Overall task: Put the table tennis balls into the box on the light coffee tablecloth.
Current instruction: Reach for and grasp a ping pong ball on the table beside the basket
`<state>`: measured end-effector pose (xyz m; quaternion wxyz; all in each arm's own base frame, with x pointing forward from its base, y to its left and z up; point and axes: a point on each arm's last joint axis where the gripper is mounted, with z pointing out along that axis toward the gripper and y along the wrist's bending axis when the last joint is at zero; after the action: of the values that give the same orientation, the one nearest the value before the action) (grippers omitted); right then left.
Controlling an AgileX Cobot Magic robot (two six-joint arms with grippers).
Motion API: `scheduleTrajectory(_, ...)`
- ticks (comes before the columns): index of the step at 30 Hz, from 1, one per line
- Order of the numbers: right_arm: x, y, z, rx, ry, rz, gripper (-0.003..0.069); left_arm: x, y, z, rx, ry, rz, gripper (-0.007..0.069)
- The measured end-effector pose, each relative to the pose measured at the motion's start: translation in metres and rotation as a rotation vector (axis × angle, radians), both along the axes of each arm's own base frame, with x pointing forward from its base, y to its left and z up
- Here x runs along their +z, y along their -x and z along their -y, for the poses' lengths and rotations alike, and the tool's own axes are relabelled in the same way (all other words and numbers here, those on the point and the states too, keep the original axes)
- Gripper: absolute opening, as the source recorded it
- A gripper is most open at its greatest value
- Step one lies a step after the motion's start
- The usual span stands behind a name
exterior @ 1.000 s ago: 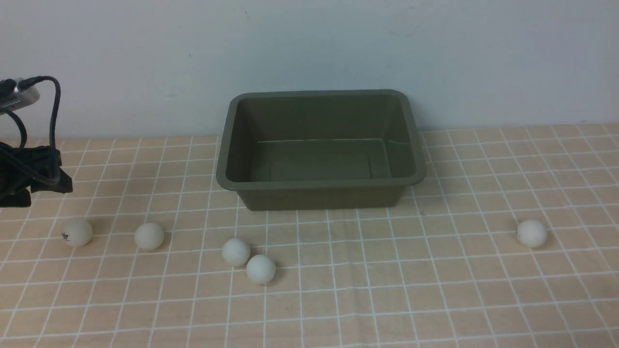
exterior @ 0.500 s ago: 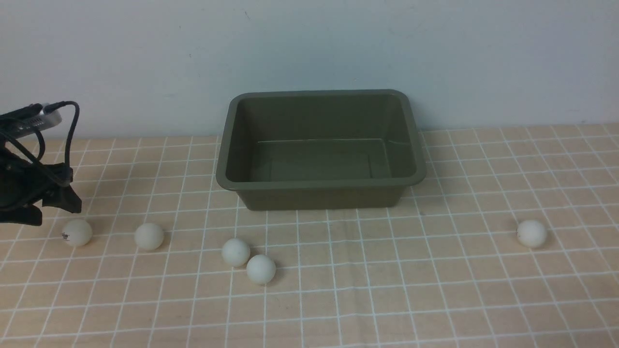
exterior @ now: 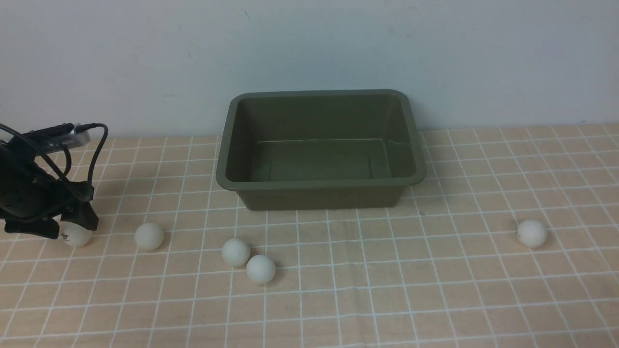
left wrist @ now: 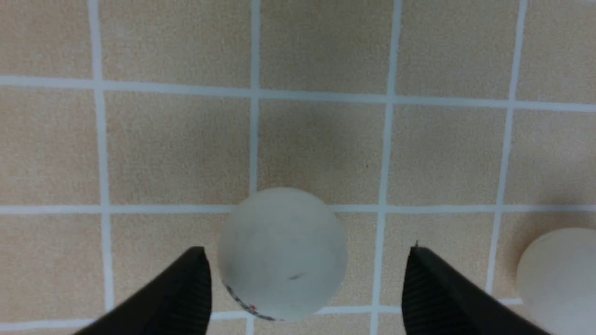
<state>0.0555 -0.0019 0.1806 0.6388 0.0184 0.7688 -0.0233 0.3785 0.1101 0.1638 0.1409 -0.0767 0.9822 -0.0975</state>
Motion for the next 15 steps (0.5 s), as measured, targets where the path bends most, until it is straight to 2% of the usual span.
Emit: scheduleTrajectory(15,0.0000,0.0000,0.0000,0.000,0.000,0.000,-0.0019,-0.0019,-0.0025,-0.0021,0.007,-0.020,0.020,0.0459)
